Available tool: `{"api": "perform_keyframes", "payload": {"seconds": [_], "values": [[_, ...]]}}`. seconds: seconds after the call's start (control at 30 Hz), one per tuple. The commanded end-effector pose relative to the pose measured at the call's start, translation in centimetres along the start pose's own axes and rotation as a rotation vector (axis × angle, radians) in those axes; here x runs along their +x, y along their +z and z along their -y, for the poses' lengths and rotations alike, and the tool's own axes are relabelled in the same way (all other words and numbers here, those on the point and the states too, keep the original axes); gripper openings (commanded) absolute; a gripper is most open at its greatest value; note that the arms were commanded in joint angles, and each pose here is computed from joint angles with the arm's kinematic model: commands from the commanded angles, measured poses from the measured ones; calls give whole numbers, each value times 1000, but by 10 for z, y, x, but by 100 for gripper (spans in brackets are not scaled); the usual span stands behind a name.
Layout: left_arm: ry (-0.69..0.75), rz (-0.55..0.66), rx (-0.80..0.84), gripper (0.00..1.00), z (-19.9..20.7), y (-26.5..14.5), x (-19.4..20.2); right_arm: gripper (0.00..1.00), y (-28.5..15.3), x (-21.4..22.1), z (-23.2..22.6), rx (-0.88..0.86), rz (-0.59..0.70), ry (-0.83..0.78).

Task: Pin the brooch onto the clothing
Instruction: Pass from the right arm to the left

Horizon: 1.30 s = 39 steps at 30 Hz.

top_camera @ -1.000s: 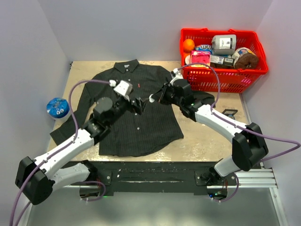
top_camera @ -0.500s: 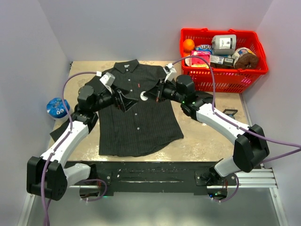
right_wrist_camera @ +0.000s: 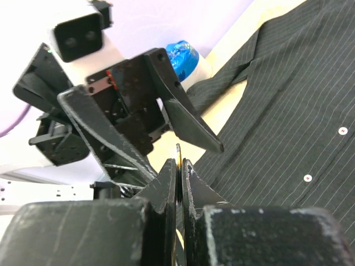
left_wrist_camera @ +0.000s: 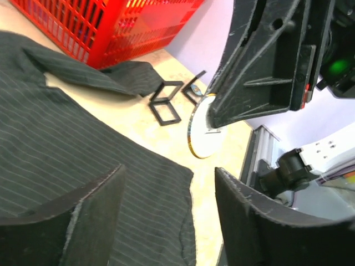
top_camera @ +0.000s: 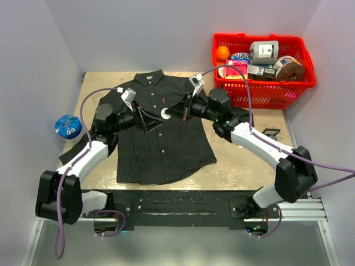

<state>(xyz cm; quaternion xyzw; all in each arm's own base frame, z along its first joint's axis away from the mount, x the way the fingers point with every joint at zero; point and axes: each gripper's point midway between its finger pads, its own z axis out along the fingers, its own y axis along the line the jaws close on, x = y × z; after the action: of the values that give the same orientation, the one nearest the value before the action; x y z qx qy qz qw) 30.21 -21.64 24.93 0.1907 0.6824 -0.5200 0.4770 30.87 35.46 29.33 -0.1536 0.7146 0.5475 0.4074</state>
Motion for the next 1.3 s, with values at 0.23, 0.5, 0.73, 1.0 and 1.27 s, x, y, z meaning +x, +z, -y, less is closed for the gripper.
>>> {"api": "perform_keyframes", "payload": {"seconds": [0.23,0.5,0.73,1.0,1.27], "values": [[-69,73,115,54,20,0,-9,0,-1,2,-19,-72,-1,-40],[-82,89,123,47,22,-1,-10,0,5,5,-24,-90,-12,-37],[-110,89,133,36,21,0,-9,0,7,11,-23,-89,-23,-32],[-100,78,140,12,25,-2,-6,0,4,10,-16,-40,-6,-38],[-44,-18,106,0,14,0,5,45,-3,14,-1,56,-55,-121]]}}
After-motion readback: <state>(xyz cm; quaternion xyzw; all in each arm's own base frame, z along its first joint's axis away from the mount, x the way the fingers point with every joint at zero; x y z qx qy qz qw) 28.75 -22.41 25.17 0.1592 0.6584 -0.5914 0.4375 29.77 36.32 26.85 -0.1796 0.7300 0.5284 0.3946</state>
